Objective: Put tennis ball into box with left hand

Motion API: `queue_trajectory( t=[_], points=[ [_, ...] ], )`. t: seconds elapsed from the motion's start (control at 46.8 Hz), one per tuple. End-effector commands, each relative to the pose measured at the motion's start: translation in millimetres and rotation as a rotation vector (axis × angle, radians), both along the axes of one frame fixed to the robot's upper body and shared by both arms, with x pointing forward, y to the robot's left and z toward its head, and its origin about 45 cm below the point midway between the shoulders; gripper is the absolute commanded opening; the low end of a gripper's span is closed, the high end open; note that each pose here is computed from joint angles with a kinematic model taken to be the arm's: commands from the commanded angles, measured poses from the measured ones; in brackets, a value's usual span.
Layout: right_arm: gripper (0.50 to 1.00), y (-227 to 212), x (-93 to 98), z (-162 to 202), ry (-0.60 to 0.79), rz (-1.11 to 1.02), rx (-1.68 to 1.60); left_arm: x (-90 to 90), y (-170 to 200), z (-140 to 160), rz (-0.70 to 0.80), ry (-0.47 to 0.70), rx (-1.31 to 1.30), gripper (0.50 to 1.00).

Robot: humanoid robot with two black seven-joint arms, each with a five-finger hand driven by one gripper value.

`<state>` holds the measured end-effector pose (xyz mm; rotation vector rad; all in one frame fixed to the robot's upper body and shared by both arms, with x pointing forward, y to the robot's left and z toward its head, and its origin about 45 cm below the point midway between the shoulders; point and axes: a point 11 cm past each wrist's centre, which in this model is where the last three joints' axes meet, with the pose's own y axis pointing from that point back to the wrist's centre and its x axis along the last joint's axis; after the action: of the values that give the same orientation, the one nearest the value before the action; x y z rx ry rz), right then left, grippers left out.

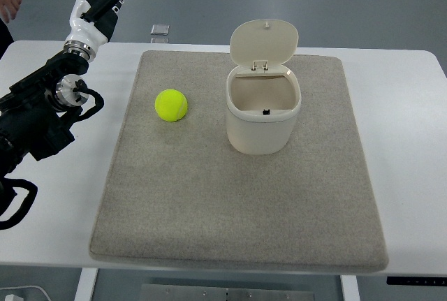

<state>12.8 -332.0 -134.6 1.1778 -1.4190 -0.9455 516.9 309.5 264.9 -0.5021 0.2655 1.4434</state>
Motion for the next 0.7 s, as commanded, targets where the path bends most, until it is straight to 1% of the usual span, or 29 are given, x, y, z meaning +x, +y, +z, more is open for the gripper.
queue_trajectory(
  t=[0.0, 0.171, 0.342, 0.683],
  points=[
    [0.938, 0.0, 0.0, 0.0, 0.000, 0.000, 0.000, 0.0, 0.2, 0.1, 0.001, -0.001, -0.003, 0.990],
    [0.938, 0.0, 0.0, 0.0, 0.000, 0.000, 0.000, 0.2, 3.2, -2.1, 0.036, 0.015, -0.005, 0.992],
    [0.938, 0.0, 0.0, 0.0, 0.000, 0.000, 0.000, 0.4, -1.4, -0.5, 0.005, 0.007, 0.014, 0.992],
    [0.938, 0.0, 0.1, 0.0, 0.000, -0.001, 0.000, 2.6, -4.3, 5.7, -0.004, -0.004, 0.012, 0.990]
  ],
)
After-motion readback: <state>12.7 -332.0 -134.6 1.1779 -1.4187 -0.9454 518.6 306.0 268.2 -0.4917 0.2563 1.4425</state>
